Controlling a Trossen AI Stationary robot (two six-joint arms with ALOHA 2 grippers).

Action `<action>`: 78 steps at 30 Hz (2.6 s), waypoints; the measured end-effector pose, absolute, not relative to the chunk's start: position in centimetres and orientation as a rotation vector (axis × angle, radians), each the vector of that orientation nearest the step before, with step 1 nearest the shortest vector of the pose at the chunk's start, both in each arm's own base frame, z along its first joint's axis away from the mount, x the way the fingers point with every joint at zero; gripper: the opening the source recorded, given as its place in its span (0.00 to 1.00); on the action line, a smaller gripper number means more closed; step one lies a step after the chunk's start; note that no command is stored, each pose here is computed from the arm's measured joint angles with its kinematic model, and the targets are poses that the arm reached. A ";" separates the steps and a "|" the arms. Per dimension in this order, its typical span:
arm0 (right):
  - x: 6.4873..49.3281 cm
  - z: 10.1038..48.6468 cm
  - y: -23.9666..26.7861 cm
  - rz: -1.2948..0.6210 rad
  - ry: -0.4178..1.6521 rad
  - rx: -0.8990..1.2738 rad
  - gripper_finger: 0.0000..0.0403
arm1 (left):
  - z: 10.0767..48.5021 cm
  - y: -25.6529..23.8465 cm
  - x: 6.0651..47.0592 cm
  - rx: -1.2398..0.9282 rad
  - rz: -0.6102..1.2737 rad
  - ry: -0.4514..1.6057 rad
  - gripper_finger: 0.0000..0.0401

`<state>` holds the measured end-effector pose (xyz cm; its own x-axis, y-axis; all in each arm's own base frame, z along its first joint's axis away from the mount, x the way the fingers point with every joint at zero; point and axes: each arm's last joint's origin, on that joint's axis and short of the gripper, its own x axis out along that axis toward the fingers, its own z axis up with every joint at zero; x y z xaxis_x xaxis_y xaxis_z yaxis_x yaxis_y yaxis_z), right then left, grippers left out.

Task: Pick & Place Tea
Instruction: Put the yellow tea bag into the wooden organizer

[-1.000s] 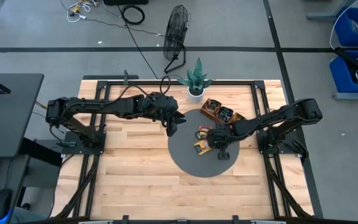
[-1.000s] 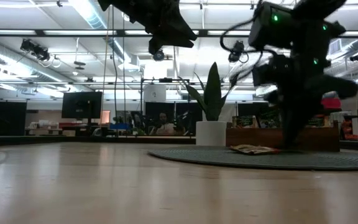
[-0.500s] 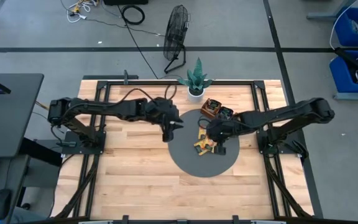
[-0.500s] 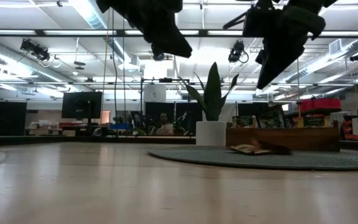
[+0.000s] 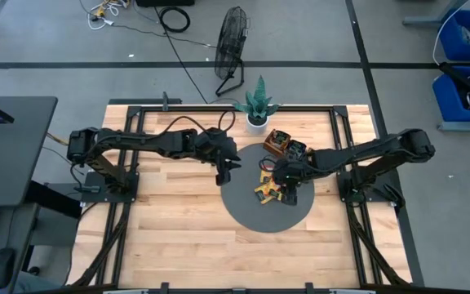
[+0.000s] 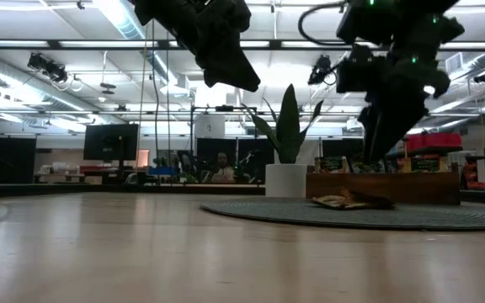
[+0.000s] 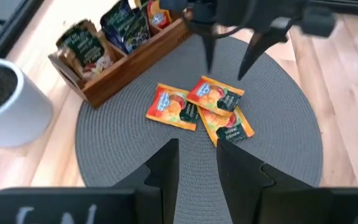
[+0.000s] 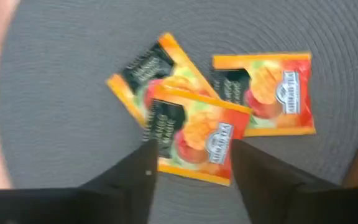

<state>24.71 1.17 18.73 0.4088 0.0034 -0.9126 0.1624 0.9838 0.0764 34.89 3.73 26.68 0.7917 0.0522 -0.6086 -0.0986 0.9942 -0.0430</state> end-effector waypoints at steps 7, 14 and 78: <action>24.1 16.3 -0.4 -0.202 1.169 0.198 0.64 | 26.8 3.7 34.9 -0.120 0.091 0.642 0.28; 24.3 14.8 -0.7 -0.194 1.197 0.194 0.54 | 26.8 3.7 34.9 -0.138 0.097 0.640 0.28; 25.6 32.8 -2.5 -0.789 0.045 0.456 0.00 | 32.9 5.2 35.4 -0.232 0.326 0.063 0.28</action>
